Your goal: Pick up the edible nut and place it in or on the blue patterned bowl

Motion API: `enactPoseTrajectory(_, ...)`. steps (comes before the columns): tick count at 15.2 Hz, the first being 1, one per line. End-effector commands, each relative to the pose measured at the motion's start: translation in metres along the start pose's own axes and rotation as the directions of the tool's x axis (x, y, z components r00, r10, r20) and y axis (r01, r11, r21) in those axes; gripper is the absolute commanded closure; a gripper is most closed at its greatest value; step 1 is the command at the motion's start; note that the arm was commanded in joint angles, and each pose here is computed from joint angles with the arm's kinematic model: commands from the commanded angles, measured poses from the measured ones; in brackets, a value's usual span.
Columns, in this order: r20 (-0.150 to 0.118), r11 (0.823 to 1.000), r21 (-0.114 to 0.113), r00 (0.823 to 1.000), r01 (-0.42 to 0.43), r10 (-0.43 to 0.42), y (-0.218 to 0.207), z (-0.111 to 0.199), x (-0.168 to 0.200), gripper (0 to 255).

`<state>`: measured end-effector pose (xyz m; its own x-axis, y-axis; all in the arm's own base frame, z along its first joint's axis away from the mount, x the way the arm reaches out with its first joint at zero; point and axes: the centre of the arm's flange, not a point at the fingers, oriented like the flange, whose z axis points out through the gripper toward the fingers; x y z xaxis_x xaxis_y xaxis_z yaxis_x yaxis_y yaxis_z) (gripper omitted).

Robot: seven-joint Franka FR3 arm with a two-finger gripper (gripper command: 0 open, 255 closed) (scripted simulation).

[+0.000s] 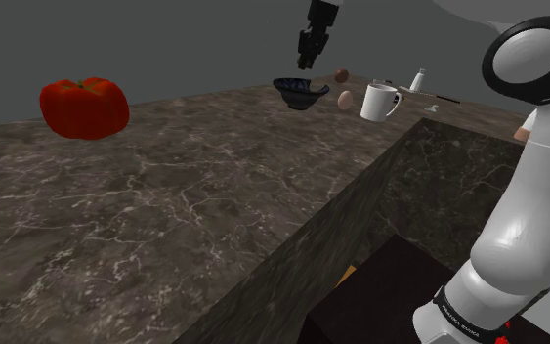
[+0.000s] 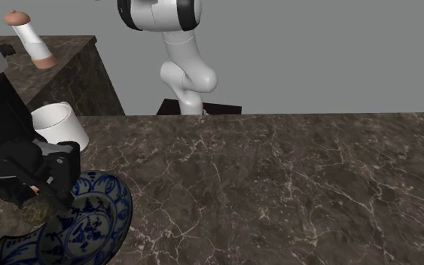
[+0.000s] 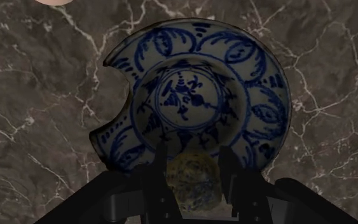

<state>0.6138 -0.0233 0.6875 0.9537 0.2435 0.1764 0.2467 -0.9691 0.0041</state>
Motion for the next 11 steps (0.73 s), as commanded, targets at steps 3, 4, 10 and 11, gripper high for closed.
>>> enactPoseTrajectory(3, -0.001, 1.0, 0.0, 1.0, 0.0, 0.0, 0.0, 0.021, -0.004, 255)
enactPoseTrajectory(4, -0.001, 1.0, 0.0, 1.0, 0.0, 0.0, 0.0, 0.026, -0.005, 255)
enactPoseTrajectory(10, -0.001, 1.0, 0.0, 1.0, 0.0, 0.0, 0.0, 0.039, -0.007, 255)
enactPoseTrajectory(11, -0.001, 1.0, 0.0, 1.0, 0.0, 0.0, 0.0, 0.039, -0.007, 255)
